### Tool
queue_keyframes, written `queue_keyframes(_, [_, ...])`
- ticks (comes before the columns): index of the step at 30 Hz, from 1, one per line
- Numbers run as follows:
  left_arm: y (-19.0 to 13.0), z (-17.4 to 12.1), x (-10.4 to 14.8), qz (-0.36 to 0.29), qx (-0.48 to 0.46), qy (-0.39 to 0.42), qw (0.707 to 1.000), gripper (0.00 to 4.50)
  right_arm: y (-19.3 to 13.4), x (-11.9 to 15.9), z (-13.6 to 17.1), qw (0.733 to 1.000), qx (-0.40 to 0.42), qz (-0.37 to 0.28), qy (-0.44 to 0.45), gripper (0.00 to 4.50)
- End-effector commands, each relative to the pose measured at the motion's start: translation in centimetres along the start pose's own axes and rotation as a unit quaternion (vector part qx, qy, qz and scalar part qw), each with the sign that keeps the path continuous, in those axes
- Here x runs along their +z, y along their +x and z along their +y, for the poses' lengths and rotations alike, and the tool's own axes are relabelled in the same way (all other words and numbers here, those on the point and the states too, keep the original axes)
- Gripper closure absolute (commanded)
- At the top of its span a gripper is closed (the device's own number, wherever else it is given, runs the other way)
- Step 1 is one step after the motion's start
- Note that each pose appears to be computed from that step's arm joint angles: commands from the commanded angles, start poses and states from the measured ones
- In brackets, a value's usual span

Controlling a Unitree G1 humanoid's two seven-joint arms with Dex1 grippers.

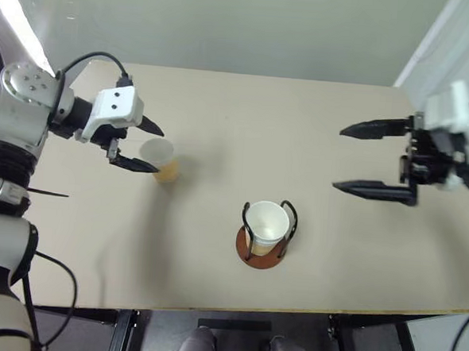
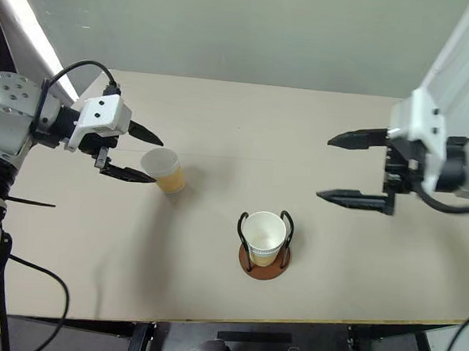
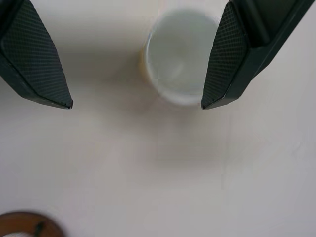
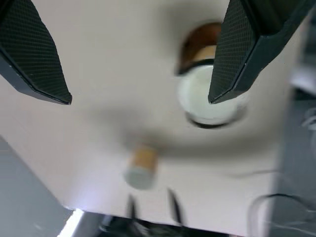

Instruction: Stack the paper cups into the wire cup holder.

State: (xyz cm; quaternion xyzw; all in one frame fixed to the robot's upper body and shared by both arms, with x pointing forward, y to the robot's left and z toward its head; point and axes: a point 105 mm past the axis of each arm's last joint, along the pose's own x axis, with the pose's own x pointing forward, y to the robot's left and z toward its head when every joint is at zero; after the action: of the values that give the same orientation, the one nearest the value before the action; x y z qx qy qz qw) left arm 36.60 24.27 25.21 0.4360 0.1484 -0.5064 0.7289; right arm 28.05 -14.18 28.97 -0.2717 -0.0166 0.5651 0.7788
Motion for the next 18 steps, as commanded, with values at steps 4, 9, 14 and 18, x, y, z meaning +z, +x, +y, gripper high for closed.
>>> queue_keyframes(4, [1.2,0.6,-0.6,0.008,0.016,-0.005,1.000,0.05,0.0,0.0,-0.6,1.000,-0.005,0.009,-0.017,0.00])
queue_keyframes(9, [2.4,0.4,-1.8,0.034,0.009,-0.012,0.999,0.05,-0.3,0.4,-0.7,1.000,-0.011,0.009,-0.019,0.00])
queue_keyframes(14, [2.7,0.2,-2.6,0.059,0.003,-0.008,0.998,0.05,-0.6,0.6,-0.5,1.000,-0.017,0.012,-0.016,0.00])
queue_keyframes(18, [3.0,0.3,-3.2,0.075,0.007,-0.007,0.997,0.67,-0.7,0.7,-0.4,1.000,-0.023,0.013,-0.015,0.00])
